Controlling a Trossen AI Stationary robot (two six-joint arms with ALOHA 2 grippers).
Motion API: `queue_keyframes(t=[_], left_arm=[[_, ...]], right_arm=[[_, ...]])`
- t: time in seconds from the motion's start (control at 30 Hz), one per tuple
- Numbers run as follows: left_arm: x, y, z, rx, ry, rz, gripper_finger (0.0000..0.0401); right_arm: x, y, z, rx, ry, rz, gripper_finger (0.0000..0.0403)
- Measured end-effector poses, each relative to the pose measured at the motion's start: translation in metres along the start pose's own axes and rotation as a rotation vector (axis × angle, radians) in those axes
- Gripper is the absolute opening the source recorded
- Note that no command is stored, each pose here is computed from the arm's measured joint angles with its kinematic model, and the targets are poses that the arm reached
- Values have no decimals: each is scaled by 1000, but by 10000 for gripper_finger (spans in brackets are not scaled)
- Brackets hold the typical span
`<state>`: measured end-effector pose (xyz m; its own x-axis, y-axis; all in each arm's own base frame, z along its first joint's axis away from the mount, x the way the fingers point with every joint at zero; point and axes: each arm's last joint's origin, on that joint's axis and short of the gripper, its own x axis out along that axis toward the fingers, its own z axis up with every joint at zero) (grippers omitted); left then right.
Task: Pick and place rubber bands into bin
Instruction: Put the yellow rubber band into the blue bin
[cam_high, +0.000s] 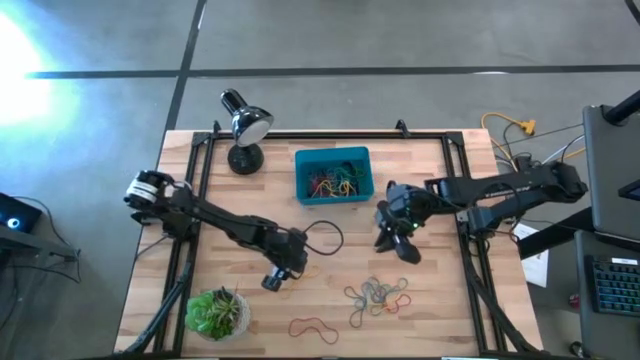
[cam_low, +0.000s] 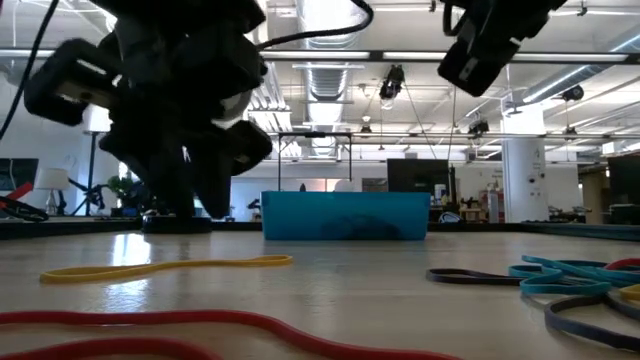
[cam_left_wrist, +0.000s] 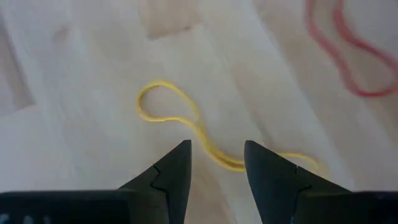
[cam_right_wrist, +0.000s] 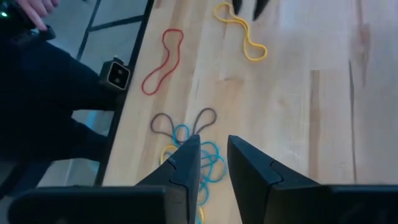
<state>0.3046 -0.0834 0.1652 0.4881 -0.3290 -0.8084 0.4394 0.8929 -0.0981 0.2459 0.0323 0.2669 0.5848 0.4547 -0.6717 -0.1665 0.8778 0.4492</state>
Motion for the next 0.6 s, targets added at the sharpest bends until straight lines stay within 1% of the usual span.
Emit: queue_keyframes(t=[0.17,0.3,0.4,0.6], left_arm=[[17,4,0,-8,32,4,132],[27,7,4,-12,39,22,132],[29,9,14,-4,-6,33,132],[31,13,20,-4,-34,48,132]], right_arm=[[-4,17,-7,-15,-24,-33,68],[-8,26,-11,-23,-42,-51,68],[-10,29,-15,-10,-37,-64,68],[-8,30,-22,32,-30,-79,68]])
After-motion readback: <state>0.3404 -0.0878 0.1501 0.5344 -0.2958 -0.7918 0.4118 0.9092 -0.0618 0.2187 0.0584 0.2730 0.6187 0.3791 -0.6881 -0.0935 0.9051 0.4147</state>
